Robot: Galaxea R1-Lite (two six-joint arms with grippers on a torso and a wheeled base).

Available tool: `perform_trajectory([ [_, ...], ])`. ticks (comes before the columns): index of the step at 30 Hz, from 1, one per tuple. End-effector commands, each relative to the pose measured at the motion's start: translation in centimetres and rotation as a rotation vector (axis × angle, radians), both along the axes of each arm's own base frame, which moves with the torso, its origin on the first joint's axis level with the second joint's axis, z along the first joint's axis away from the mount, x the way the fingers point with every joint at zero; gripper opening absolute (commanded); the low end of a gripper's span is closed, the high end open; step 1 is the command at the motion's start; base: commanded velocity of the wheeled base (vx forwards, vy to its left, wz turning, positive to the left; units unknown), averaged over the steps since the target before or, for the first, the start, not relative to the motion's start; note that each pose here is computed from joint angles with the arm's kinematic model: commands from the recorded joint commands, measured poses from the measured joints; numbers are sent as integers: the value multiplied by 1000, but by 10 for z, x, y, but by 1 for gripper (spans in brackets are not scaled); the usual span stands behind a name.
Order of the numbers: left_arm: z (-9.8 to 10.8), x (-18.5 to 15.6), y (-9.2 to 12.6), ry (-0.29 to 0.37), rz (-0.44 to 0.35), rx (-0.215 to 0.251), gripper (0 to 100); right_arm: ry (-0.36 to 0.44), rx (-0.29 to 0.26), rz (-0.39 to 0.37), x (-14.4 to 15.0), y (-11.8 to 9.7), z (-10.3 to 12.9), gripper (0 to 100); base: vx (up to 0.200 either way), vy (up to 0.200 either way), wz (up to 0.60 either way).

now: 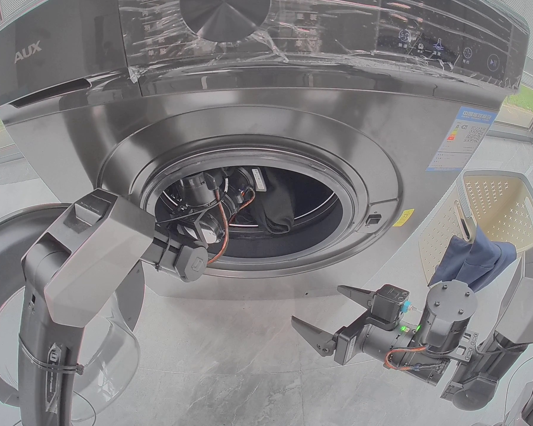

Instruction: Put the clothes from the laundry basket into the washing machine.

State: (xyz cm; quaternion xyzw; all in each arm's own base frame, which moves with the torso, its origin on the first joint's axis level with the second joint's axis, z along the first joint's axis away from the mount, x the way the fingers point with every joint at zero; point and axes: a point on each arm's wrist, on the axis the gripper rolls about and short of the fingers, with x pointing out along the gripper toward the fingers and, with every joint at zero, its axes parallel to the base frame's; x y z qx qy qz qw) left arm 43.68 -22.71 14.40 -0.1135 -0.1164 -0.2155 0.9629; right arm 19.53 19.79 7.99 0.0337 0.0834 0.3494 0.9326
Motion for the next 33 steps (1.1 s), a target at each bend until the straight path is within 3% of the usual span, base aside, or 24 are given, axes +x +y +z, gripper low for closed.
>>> perform_trajectory([
  [1, -8, 8, 1, 14, 13, -14, 0, 1, -2, 1, 0, 0, -1, 100, 0, 0, 0],
  [4, -10, 7, 2, 24, 14, -11, 0, 0, -1, 1, 0, 1, 0, 100, 0, 0, 0],
  [5, -12, 6, 1, 30, 11, -8, 100, 0, -1, 1, 0, 1, 0, 100, 0, 0, 0],
  [11, -21, 2, -2, 66, 2, 10, 100, 4, -4, 1, 0, 1, -2, 100, 0, 0, 0],
  [12, -25, -2, -2, 99, -2, 28, 100, 5, -5, 3, 0, 1, -2, 100, 0, 0, 0],
  [24, -52, -28, -8, 240, -91, 122, 100, 7, -5, 4, 0, 1, -3, 100, 0, 0, 0],
  [33, -76, -33, -21, 283, -137, 159, 100, 8, -8, 4, 0, 2, -4, 100, 0, 0, 0],
])
